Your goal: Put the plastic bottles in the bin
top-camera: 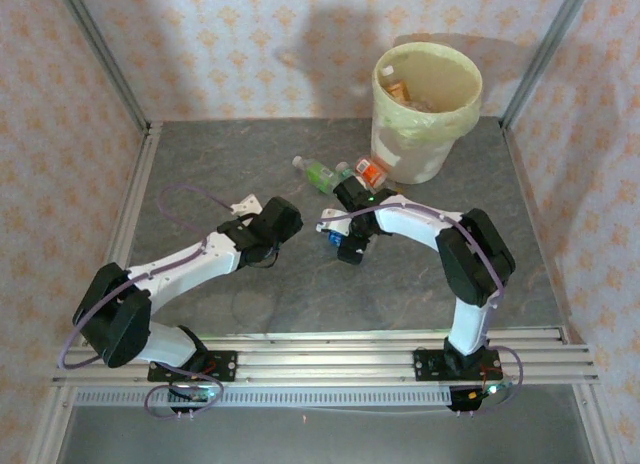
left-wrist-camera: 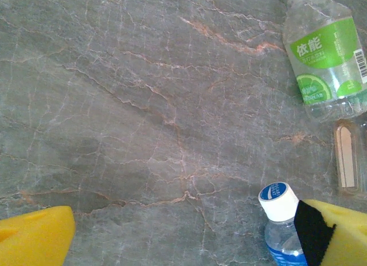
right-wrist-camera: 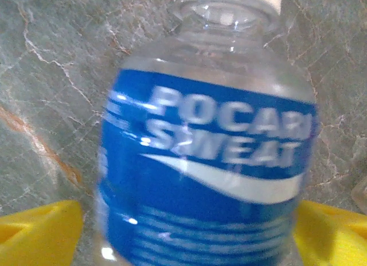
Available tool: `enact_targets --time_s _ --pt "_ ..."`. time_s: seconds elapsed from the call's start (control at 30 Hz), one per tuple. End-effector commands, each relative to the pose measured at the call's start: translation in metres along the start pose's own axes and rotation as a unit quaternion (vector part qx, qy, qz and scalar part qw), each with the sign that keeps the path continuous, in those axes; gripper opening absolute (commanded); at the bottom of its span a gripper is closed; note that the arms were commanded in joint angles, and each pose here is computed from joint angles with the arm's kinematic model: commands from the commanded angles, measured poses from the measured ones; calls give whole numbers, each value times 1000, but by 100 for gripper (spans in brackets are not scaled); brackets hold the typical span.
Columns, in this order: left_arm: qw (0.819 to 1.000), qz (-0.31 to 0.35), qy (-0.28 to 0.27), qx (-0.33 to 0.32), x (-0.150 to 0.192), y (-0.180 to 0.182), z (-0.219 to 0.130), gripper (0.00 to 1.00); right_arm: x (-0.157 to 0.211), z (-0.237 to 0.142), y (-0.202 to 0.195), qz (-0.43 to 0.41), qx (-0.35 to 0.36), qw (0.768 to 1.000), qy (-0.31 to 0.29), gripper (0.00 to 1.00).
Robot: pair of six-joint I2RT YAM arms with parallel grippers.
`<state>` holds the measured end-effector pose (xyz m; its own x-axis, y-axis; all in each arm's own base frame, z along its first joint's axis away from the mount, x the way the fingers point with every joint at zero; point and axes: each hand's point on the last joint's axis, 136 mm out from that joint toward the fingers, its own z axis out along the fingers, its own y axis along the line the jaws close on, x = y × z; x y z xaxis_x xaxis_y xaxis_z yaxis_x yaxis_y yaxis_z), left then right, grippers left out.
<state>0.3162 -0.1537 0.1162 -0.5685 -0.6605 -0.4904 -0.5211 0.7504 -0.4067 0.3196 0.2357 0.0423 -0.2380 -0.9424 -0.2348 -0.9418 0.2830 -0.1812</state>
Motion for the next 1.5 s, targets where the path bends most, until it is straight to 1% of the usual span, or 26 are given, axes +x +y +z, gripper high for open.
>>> enact_targets --time_s 0.0,0.07,0.2,0.3,0.37,0.43,0.5,0.6,0.63,0.67,0.73,0.8,0.93,1.03,1.13,1.23,1.27,1.33,1.4,1.47 --pt "1000 -6 -5 -13 -1 6 5 100 10 16 -6 0 28 999 38 82" --pt "1000 -4 -3 -15 0 6 6 100 10 19 -11 -2 43 998 42 80" --pt "1000 -5 -3 -15 0 8 5 100 2 18 -6 1 26 999 27 75" --pt "1000 -6 -4 -16 0 9 5 100 1 16 -9 8 31 999 29 67" --pt "1000 -5 -5 -16 -1 9 5 100 0 11 -12 14 35 999 30 59" --pt "1000 -4 -7 -15 -2 8 4 100 -4 4 -14 22 41 999 21 56" --pt "1000 -4 -9 -13 -4 8 2 100 -8 -5 -15 34 44 998 8 55" --pt "1000 -5 -15 -11 -7 9 -1 100 -15 -22 -21 58 61 996 -17 43" --pt "1000 -5 -17 -10 -8 10 -3 100 -16 -27 -24 70 72 995 -23 38" --pt "1000 -5 -19 -12 -8 12 -4 100 -17 -34 -26 80 78 993 -29 36" --pt "1000 -7 -23 -15 -9 16 -4 100 -18 -47 -27 82 89 992 -44 37" --pt "999 -8 -25 -19 -10 20 -5 100 -23 -63 -34 97 116 985 -78 38" --pt "999 -11 -28 -24 -13 23 -5 100 -39 -115 -47 122 154 966 -169 38" --pt "999 -13 -28 -24 -12 23 -4 100 -48 -160 -64 159 171 944 -234 38" --pt "999 -13 -23 -22 -11 21 -2 100 -54 -206 -85 223 167 910 -306 37" --pt "1000 -13 -19 -20 -9 20 -1 100 -56 -247 -109 297 141 866 -378 37" --pt "1000 -13 -16 -21 -8 20 0 100 -55 -258 -118 317 132 851 -398 37" --pt "1000 -14 -16 -20 -8 20 0 100 -53 -277 -132 335 129 830 -426 37" --pt "1000 -13 -15 -20 -7 20 -1 100 -51 -290 -144 331 145 826 -433 37" --pt "1000 -12 -16 -22 -8 22 -2 100 -48 -300 -157 313 169 831 -428 37"
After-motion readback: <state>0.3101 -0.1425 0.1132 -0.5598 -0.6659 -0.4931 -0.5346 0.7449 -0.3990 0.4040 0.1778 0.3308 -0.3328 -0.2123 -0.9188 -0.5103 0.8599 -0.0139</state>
